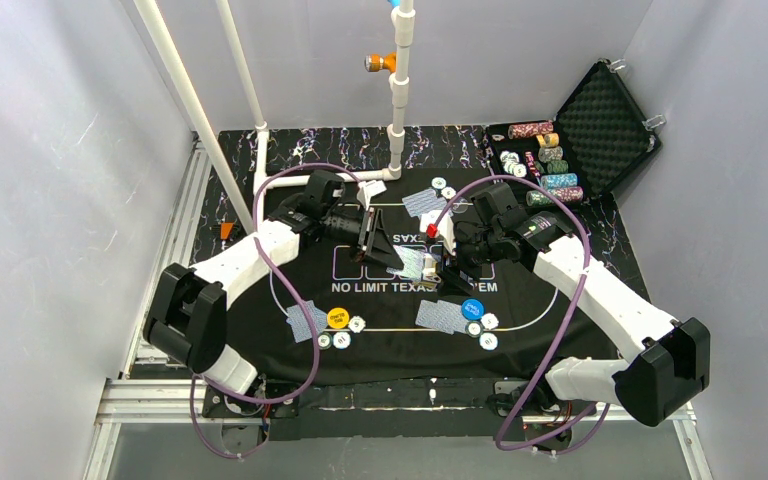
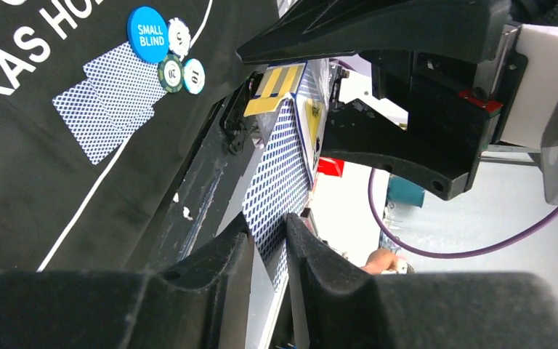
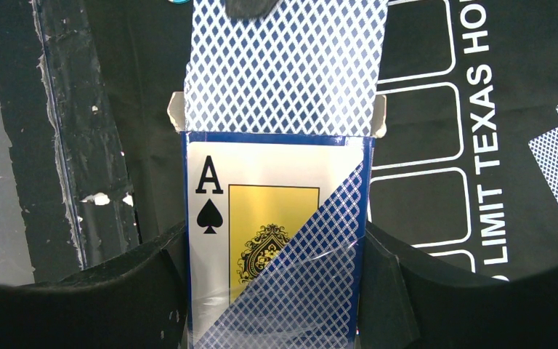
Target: Distribute texas hold em gaming equipment
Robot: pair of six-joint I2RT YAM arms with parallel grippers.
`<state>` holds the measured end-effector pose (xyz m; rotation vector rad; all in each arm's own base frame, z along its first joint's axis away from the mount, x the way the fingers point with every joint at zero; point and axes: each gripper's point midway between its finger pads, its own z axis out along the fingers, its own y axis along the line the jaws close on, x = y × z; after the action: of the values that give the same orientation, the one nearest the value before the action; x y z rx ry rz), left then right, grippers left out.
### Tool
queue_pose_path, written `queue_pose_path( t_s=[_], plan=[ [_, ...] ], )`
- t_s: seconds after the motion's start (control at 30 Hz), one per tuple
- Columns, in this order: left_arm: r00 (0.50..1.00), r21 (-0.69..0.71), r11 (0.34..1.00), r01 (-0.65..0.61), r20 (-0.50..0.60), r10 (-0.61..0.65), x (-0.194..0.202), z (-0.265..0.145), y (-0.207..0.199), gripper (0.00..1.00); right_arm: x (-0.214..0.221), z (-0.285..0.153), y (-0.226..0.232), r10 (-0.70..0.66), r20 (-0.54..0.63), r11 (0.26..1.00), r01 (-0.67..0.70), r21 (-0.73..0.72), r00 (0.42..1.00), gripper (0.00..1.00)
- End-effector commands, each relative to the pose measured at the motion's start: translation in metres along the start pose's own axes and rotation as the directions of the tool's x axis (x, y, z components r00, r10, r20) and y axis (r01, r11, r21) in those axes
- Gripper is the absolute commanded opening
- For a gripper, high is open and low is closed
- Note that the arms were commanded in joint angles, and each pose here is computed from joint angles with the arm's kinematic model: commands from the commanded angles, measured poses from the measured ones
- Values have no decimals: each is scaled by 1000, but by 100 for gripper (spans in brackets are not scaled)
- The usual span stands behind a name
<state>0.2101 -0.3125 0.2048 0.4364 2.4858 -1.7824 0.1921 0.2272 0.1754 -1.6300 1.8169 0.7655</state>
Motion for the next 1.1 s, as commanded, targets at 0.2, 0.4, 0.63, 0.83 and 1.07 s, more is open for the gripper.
queue_pose_path(
  t_s=[0.2, 0.4, 0.63, 0.83, 1.07],
  plan=[
    [995, -27, 999, -46, 92, 49, -10, -40, -11, 11, -19, -7, -4, -36, 58, 999, 35, 23, 998, 1],
    [987, -36, 998, -58, 147, 63, -23, -65, -14, 0, -16, -8, -5, -34, 50, 999, 33, 32, 998, 1],
    [959, -142, 974, -174, 202, 201, -32, -96, -9, 0, -11, -8, -9, -28, 31, 998, 27, 53, 999, 1],
    [821, -545, 691, -474, 9, 571, -45, -135, 42, 0, -10, -9, -9, -21, 27, 998, 20, 62, 999, 1],
    [519, -632, 152, -760, -450, 727, -58, -160, 101, 0, -8, -7, -15, 15, 35, 997, -17, 81, 999, 1]
  ],
)
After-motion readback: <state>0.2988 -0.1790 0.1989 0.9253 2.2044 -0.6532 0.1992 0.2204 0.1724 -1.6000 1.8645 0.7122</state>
